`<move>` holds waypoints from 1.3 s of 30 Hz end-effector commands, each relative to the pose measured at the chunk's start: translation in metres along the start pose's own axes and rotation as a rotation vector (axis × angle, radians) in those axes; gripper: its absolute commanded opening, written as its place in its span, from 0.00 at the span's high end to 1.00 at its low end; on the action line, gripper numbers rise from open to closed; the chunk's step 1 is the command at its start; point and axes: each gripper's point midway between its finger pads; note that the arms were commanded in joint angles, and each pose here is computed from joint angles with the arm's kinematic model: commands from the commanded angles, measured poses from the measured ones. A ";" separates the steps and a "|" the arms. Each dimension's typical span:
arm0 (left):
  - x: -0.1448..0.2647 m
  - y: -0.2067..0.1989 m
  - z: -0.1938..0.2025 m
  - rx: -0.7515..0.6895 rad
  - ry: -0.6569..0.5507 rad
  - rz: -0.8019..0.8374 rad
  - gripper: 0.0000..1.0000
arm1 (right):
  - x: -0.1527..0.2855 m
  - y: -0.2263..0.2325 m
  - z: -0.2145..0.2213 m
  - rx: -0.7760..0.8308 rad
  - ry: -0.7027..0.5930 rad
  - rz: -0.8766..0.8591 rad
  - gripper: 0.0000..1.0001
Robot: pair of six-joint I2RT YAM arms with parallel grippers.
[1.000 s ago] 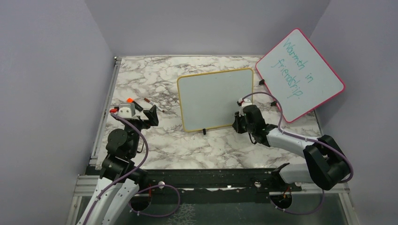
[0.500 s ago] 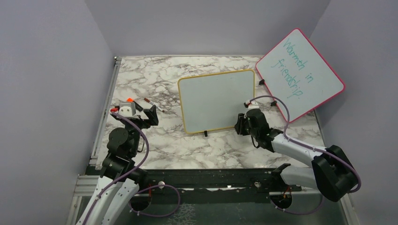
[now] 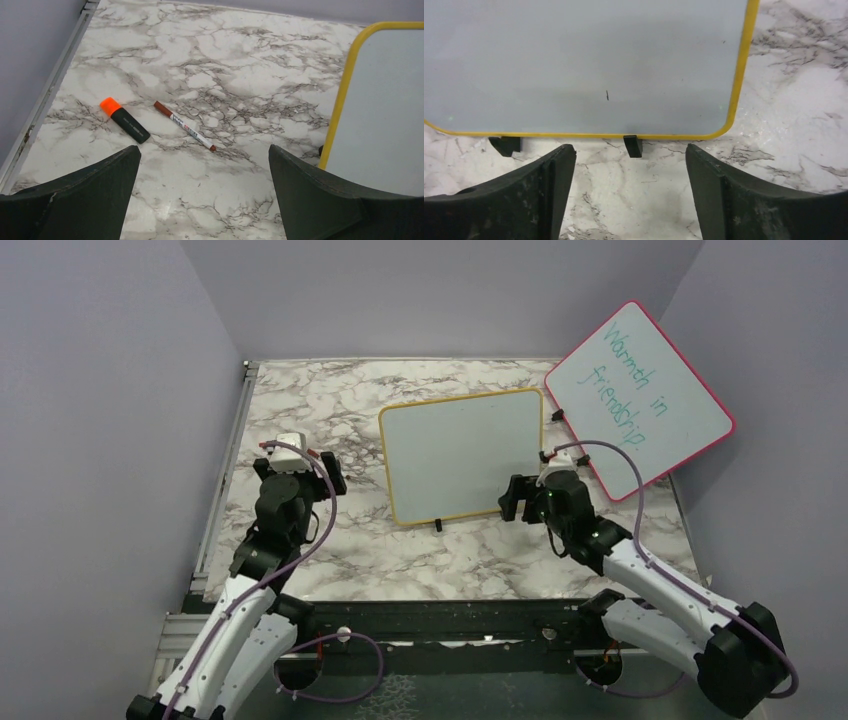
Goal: Write a sentence on the whiteboard
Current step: Move the whiteboard stand to the center of the board, then open the whiteboard marker at the center of the board.
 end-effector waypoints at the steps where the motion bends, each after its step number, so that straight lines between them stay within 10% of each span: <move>1: -0.014 0.004 -0.004 0.065 0.027 -0.042 0.01 | 0.023 -0.008 -0.032 -0.005 -0.063 0.058 0.06; 17: -0.084 0.036 0.059 0.247 0.405 -0.339 0.01 | 0.071 -0.059 -0.088 -0.285 -0.164 0.441 0.00; 39: -0.159 0.080 0.146 0.444 0.753 -0.737 0.17 | 0.098 -0.037 -0.137 -0.065 -0.322 0.244 0.00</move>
Point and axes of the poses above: each gripper's point midway between its finger pads, its own x axis back along the fingers, its own y axis along the line the jaws close on, z = x × y, and after that the axes turned 5 degrees about x, right-handed
